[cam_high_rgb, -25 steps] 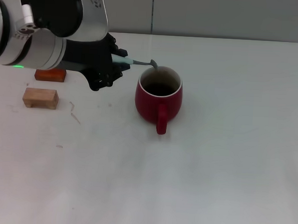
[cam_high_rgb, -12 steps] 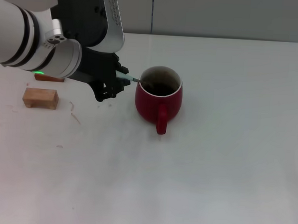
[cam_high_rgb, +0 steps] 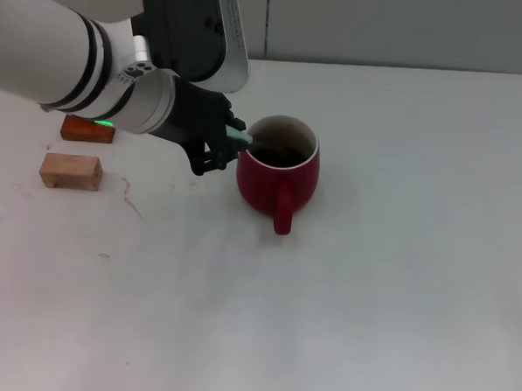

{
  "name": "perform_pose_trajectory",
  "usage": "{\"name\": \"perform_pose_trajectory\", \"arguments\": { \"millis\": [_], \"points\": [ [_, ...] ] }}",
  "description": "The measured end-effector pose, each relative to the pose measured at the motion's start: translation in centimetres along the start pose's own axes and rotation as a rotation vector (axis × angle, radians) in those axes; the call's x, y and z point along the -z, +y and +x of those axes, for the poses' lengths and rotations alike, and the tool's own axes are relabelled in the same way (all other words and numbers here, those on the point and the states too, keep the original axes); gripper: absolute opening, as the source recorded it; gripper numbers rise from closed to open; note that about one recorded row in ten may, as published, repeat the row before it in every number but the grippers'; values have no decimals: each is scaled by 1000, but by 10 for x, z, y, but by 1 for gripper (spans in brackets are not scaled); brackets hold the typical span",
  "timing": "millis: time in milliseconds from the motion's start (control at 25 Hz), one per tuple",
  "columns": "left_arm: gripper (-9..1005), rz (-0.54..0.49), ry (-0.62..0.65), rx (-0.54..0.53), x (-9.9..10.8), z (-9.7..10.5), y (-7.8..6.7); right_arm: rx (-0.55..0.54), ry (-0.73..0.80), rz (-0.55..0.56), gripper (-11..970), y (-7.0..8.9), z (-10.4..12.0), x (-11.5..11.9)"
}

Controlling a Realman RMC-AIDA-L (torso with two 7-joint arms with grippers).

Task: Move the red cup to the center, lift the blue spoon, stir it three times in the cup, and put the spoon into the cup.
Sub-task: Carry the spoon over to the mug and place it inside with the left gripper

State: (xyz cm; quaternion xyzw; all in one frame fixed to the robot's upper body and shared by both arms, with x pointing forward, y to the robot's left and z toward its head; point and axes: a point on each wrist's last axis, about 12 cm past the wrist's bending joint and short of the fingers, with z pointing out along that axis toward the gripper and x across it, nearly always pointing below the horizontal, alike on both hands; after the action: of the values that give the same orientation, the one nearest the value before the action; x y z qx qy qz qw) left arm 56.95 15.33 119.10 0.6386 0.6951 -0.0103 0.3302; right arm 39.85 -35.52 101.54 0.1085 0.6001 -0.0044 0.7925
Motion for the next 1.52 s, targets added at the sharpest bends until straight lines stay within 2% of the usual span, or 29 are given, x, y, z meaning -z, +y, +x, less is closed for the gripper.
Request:
{"name": "perform_pose_trajectory", "arguments": {
  "millis": [360,560,680,880,1280,1520],
  "points": [
    [168,18,-25,-53,-7,-15,-12,2,4,-2,843,0,0,2],
    [167,15,-8,-45,-1,-8,-14,2,6,0,843,-1,0,3],
    [167,2,33,-29,3,2,-12,2,6,1,843,-1,0,3],
    [167,-6,59,-27,2,7,-9,3,7,1,843,-1,0,3],
    [176,-23,12,-74,-6,-15,-4,4,10,4,843,-2,0,4],
    [184,-5,-7,-93,-7,-24,-10,4,11,6,843,-2,0,5]
  ]
}}
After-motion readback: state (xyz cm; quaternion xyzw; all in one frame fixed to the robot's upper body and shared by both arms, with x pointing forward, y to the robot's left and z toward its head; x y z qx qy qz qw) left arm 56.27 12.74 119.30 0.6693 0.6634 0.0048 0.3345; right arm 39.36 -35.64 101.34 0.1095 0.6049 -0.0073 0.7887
